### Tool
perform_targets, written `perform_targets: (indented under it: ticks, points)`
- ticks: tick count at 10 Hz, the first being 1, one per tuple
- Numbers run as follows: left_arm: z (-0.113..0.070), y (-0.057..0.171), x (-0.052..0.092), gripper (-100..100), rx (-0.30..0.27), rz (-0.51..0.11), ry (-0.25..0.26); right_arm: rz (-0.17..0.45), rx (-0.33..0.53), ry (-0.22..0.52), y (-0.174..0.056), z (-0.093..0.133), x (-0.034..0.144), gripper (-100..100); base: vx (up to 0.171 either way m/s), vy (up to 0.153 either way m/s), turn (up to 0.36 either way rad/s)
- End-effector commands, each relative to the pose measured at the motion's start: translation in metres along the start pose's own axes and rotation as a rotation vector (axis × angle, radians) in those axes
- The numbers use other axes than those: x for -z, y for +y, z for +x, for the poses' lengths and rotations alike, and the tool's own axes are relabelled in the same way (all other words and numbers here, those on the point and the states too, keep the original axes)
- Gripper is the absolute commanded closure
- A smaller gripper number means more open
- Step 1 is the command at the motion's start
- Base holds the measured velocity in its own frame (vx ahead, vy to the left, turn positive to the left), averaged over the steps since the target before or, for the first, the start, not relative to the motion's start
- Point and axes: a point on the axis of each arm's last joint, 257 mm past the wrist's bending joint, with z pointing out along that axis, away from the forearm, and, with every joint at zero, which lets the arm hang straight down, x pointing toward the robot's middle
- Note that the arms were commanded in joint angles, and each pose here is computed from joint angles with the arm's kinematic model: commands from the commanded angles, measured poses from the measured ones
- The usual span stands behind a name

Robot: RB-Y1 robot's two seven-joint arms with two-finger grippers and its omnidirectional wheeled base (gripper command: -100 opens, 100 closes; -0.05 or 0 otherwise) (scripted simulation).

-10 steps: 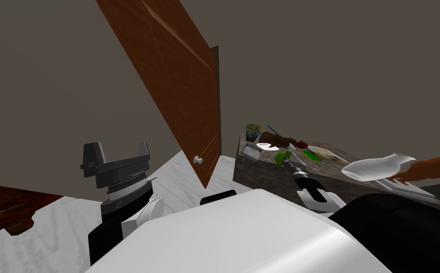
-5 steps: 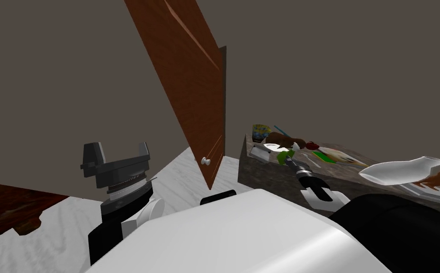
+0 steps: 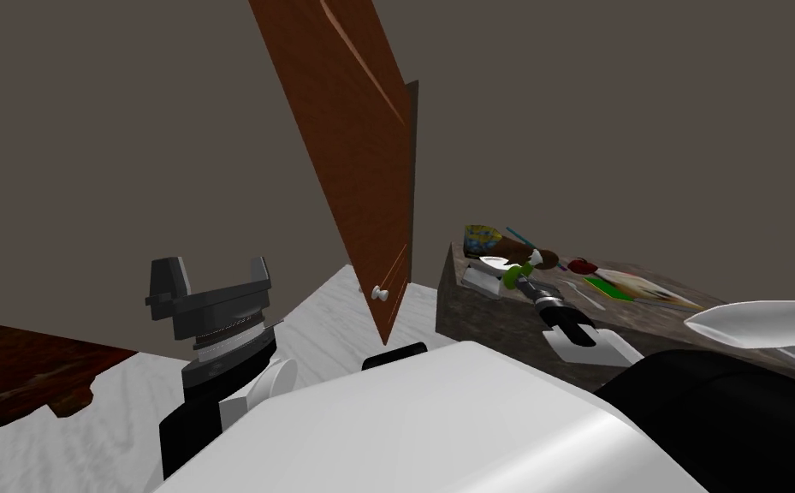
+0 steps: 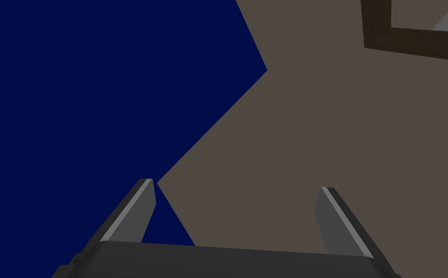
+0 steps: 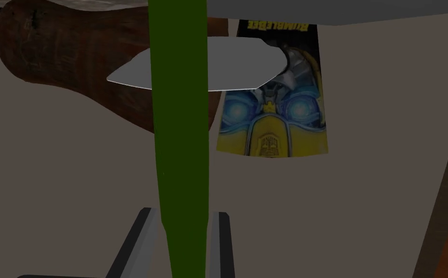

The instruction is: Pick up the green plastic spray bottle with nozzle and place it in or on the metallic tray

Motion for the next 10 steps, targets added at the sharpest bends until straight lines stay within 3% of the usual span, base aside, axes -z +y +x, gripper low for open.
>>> perform_targets:
  ticks: [1,6,7,8,10]
  points:
    - [0.0,0.0,0.0,0,0.0,0.0,0.0,-0.001,0.015,-0.009,0.004,-0.012,-0.006,100,0.036,0.049,0.038]
    - [0.0,0.0,0.0,0,0.0,0.0,0.0,0.014,0.069,-0.029,0.008,-0.043,-0.025,100,0.042,0.057,0.042]
    - [0.0,0.0,0.0,0,0.0,0.0,0.0,0.015,0.062,-0.023,0.005,-0.037,-0.022,100,0.019,0.021,0.009]
    - [0.0,0.0,0.0,0,0.0,0.0,0.0,0.016,0.063,-0.023,0.005,-0.038,-0.023,-100,0.0,0.0,0.0]
    - [0.0,0.0,0.0,0,0.0,0.0,0.0,0.016,0.063,-0.023,0.005,-0.038,-0.023,-100,0.0,0.0,0.0]
